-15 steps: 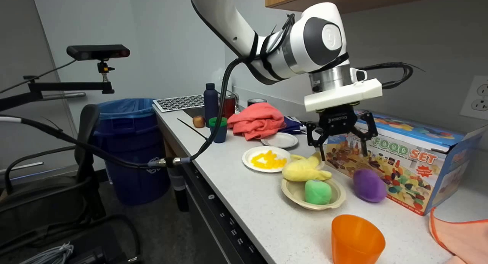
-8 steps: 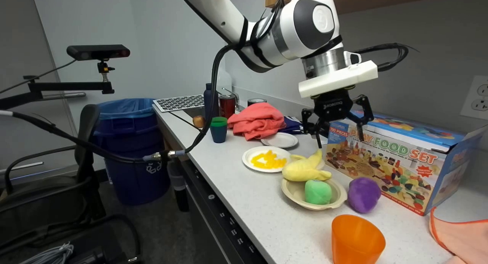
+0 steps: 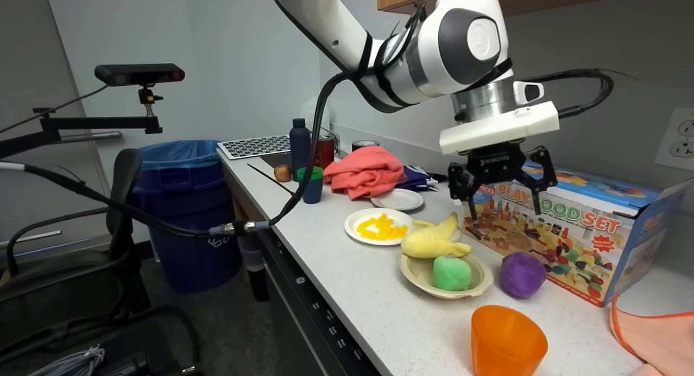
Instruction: Put the purple plush toy in the bowl.
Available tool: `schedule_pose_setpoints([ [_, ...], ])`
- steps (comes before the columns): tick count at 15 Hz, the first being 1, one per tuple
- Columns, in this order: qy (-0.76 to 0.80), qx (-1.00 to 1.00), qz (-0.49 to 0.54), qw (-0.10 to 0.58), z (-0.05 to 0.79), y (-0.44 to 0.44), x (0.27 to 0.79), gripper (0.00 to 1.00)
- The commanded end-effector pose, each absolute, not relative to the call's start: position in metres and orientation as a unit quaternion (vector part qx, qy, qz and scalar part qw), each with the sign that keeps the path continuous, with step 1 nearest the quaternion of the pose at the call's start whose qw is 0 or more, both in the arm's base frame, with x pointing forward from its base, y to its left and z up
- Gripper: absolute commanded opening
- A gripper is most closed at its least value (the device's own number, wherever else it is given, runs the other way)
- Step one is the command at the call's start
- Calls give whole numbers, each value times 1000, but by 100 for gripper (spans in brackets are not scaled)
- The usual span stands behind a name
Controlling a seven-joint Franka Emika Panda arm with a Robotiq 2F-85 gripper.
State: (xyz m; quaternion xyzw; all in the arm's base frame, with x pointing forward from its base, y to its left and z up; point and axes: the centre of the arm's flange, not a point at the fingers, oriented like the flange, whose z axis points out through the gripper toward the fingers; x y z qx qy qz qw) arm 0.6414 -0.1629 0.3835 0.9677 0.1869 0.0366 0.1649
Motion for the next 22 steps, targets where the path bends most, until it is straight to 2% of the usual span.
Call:
schedule_pose_setpoints([
  [1,109,982,60,145,367,-172,687,100],
  [5,70,987,53,134,351,-188,696,100],
  [11,65,983,37,171,352,-226,703,100],
  [17,50,987,-19,152,331,-224,695,100],
  [22,44,990,-24,131,321,-230,689,100],
])
